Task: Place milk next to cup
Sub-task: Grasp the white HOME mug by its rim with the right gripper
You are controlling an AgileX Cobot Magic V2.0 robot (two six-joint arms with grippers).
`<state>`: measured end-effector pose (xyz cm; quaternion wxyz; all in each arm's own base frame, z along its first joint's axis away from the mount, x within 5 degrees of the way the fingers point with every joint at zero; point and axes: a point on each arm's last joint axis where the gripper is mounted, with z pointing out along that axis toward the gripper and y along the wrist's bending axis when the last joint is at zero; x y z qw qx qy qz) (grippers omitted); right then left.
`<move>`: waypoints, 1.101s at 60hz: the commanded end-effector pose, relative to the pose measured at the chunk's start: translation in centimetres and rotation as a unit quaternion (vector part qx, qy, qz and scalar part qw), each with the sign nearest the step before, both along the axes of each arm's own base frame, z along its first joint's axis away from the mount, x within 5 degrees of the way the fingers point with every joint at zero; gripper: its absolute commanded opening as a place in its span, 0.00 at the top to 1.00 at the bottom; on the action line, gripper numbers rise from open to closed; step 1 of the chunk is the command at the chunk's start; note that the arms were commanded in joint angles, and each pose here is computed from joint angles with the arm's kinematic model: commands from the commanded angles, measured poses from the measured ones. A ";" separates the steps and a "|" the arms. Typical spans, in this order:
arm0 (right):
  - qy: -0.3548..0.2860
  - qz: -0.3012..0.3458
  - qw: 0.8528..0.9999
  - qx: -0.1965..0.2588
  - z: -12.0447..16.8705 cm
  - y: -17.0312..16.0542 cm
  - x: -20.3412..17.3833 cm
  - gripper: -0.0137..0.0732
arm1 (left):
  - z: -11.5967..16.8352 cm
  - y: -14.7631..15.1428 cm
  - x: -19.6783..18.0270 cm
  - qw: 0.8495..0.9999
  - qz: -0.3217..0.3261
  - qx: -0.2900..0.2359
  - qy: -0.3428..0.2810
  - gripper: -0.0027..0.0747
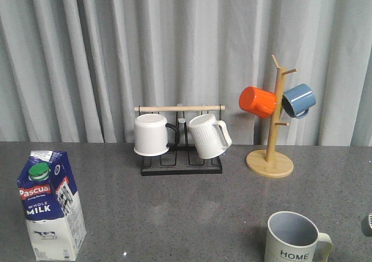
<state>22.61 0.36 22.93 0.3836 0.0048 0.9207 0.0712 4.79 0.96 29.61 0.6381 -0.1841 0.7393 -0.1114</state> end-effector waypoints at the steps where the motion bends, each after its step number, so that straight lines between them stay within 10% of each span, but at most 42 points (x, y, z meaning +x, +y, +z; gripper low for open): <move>1: -0.050 -0.019 0.999 -0.004 1.4 -0.5 1.1 0.36 | 1.5 -0.2 0.1 0.999 -0.010 0.004 -0.036 0.37; 46: -0.036 -0.004 0.999 -0.013 -0.3 -0.8 8.8 0.37 | 1.4 -0.1 0.1 0.999 -0.009 0.004 -0.032 0.37; 66: -0.017 0.089 0.994 -0.059 -3.0 2.3 12.2 0.86 | 1.4 -0.1 0.1 0.999 -0.009 0.004 -0.031 0.37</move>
